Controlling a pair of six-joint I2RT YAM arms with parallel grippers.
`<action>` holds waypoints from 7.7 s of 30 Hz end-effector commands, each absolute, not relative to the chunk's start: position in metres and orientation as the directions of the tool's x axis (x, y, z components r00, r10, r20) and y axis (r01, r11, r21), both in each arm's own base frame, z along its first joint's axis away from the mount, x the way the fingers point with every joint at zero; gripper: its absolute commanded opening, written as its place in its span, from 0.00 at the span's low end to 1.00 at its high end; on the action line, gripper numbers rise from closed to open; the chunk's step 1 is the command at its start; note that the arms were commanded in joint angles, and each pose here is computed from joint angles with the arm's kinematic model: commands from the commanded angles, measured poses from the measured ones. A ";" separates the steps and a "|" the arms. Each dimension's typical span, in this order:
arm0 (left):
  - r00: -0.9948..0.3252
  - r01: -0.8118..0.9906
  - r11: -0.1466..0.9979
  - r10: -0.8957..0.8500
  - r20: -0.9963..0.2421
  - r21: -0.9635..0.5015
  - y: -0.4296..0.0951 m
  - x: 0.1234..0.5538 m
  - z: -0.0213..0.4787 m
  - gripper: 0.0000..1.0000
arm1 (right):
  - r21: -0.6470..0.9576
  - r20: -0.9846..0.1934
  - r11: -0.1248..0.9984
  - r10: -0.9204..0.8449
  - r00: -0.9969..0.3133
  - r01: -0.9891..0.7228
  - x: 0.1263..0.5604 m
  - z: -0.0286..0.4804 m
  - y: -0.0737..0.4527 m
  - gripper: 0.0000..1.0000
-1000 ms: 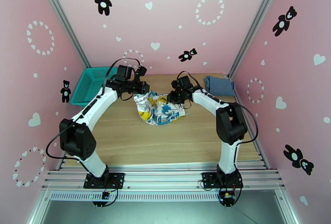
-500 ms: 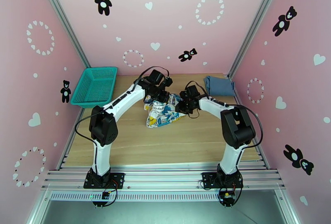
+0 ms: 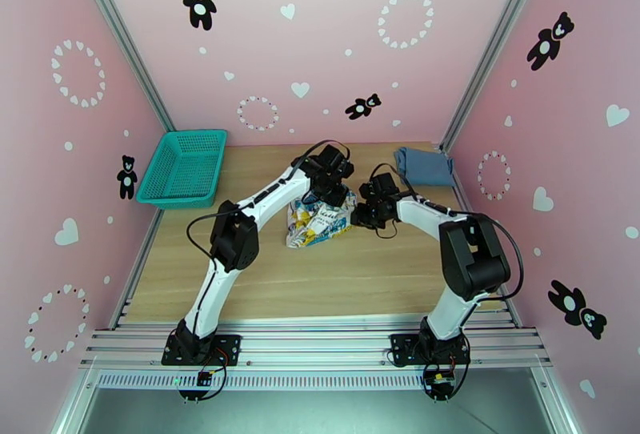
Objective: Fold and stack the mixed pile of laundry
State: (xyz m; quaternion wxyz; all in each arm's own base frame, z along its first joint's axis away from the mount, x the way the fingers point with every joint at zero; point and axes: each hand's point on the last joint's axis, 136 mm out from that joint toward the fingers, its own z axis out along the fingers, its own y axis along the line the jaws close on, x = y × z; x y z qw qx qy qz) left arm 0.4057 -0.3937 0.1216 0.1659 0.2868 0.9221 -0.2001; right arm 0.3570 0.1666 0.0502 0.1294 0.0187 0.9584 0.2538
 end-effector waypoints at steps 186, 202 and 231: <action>-0.939 0.065 0.869 -0.113 -0.325 -0.490 -0.277 0.360 0.052 0.30 | 0.068 -0.406 0.932 -0.299 -0.864 -0.355 0.529 0.037 0.231 0.42; -0.870 0.094 0.902 -0.131 -0.474 -0.421 -0.230 0.423 0.120 0.65 | 0.421 -0.355 0.898 0.034 -0.934 -0.127 0.447 0.102 0.167 0.99; -0.905 0.026 0.896 -0.167 -0.390 -0.444 -0.225 0.457 0.053 0.67 | 0.722 -0.143 0.692 0.153 -0.978 0.002 0.412 0.059 0.204 0.99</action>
